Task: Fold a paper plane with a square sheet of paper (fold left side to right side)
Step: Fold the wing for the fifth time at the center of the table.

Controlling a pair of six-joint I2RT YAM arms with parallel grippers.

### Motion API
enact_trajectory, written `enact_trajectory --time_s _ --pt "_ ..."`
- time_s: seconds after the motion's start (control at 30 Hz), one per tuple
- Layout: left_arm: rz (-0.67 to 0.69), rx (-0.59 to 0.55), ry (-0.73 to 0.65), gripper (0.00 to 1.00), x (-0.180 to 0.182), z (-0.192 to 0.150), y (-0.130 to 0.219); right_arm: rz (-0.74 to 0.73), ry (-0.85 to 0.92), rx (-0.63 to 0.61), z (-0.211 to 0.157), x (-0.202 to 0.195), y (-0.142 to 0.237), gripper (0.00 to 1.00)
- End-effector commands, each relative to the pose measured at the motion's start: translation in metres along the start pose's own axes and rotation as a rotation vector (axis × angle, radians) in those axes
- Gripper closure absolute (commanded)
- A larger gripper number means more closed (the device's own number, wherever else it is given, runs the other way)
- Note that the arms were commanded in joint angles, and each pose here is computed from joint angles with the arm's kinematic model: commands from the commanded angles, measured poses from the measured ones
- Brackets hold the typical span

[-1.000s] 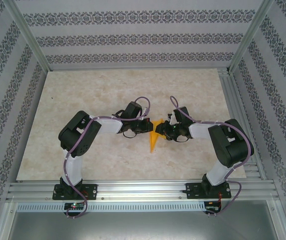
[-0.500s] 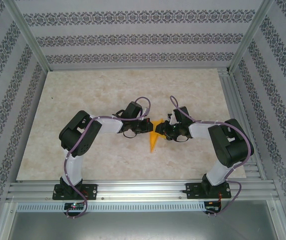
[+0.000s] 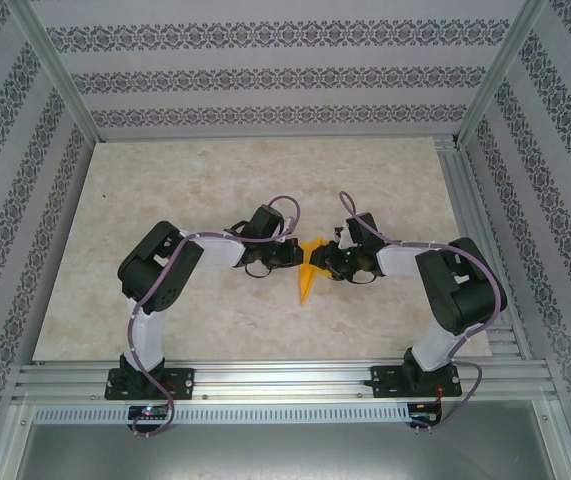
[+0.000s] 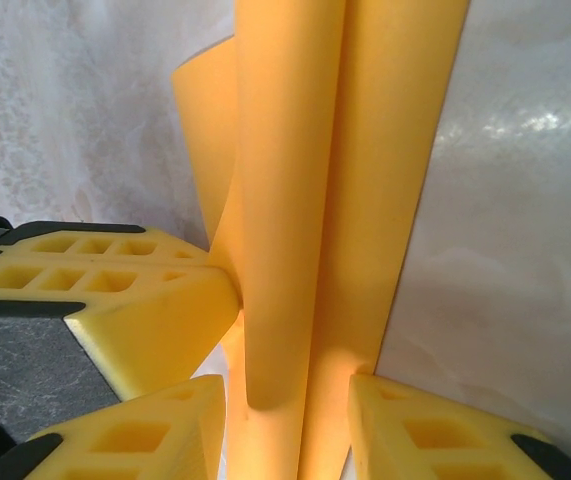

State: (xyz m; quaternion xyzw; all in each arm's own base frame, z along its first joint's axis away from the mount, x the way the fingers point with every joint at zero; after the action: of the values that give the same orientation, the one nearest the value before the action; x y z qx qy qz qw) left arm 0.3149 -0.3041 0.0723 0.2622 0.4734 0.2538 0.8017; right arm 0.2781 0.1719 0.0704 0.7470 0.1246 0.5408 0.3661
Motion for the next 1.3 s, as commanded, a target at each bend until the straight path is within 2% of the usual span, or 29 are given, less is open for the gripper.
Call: enact_trajectory --time_s 0.0,0.33,0.5,0.67,1.1,1.27 --pt "0.028 0.014 -0.005 0.96 0.008 -0.007 -0.003 -0.022 0.039 -0.023 -0.003 -0.003 -0.011 0.62" --pt "0.024 0.031 0.005 0.96 0.012 -0.012 -0.010 0.046 0.077 -0.075 -0.004 0.025 0.015 0.62" --pt "0.027 0.034 0.001 0.96 0.011 -0.012 -0.011 0.039 0.045 -0.078 0.000 0.026 0.010 0.75" --pt "0.026 0.037 0.001 0.96 0.011 -0.013 -0.012 0.022 0.014 -0.089 0.005 0.023 0.003 0.81" --pt "0.023 0.037 -0.007 0.95 0.007 -0.011 -0.012 0.052 0.019 -0.109 0.011 0.039 0.006 0.81" --pt "0.022 0.036 -0.007 0.95 0.007 -0.011 -0.012 0.015 0.022 -0.100 0.011 0.038 -0.001 0.81"
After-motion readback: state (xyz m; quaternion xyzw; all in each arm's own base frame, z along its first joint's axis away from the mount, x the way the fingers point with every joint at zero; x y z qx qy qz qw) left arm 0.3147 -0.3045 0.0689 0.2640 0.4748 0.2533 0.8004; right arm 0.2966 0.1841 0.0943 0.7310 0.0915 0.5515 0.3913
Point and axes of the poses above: each hand's point on the last joint's axis, 136 mm out from that joint toward the fingers, its own y axis back along the fingers, its own x axis along the line the jaws close on, z = x × y, the point moved 7 cm from there along y, back along the fingers, and after that the axes turned 15 degrees about -y, right-handed, at the moved point
